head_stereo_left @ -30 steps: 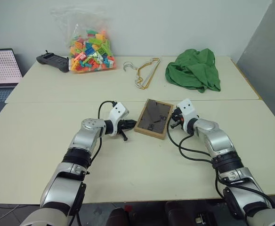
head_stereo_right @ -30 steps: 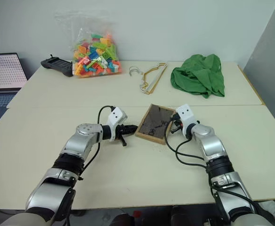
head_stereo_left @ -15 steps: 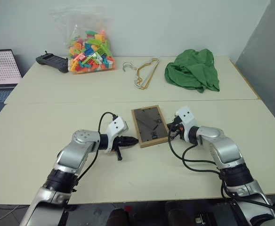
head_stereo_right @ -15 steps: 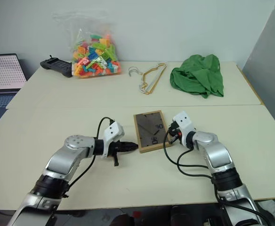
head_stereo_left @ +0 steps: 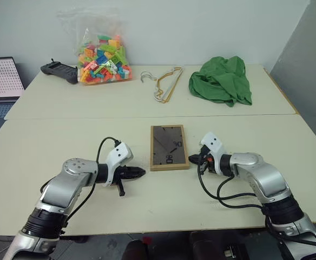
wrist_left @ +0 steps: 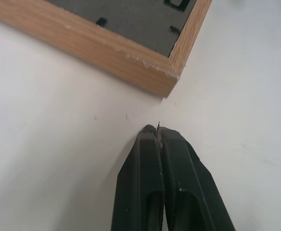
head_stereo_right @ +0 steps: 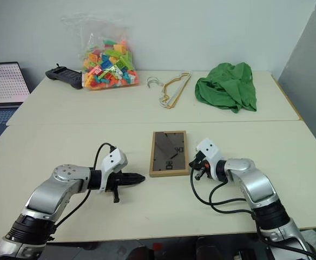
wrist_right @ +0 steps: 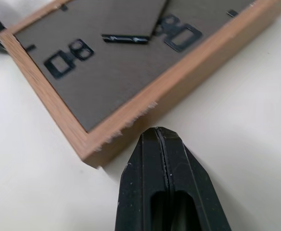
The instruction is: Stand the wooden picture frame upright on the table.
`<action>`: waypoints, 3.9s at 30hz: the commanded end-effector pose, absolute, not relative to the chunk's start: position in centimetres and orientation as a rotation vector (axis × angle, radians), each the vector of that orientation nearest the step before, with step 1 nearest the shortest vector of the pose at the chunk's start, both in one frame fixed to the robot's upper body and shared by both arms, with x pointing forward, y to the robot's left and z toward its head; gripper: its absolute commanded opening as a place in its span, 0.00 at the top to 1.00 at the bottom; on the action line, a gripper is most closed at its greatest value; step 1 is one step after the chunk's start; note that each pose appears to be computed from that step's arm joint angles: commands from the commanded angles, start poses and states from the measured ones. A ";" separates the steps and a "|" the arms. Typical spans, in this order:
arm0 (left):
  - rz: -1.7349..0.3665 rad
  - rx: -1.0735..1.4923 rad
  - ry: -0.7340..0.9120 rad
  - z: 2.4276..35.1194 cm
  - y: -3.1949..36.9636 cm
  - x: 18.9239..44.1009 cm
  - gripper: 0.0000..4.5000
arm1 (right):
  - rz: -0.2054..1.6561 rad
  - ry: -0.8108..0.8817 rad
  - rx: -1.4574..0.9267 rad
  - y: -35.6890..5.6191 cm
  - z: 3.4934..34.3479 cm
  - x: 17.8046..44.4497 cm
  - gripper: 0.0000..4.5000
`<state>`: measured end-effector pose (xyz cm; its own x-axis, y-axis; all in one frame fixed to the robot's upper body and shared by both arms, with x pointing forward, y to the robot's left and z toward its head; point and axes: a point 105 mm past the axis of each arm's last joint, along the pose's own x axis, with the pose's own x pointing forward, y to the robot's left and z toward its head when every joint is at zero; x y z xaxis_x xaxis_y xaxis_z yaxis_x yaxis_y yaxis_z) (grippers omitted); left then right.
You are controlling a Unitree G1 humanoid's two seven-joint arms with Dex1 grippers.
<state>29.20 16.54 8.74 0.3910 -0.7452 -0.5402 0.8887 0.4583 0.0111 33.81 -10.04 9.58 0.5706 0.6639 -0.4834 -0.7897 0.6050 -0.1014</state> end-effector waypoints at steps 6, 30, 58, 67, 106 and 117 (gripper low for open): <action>-0.907 0.100 0.365 13.0 18.6 33.2 0.90 | 0.771 0.309 -0.396 -11.8 11.9 37.2 1.00; -0.962 -0.727 0.849 8.9 15.4 32.0 0.01 | 0.919 0.269 -0.423 -7.2 10.9 36.8 1.00; -1.027 -0.679 0.539 14.0 13.8 33.8 0.60 | 0.667 0.113 -0.347 -11.3 15.5 38.9 1.00; -1.050 -0.696 0.297 20.7 13.0 35.5 0.72 | 0.912 -0.155 -0.135 -7.3 25.5 38.1 1.00; -1.039 -0.823 0.285 21.2 12.9 31.8 0.72 | 0.709 -0.587 -0.979 -11.6 24.7 36.8 0.25; -1.081 -0.889 0.356 20.7 11.3 30.3 0.72 | 0.702 -1.114 -1.391 -7.6 23.4 35.8 0.01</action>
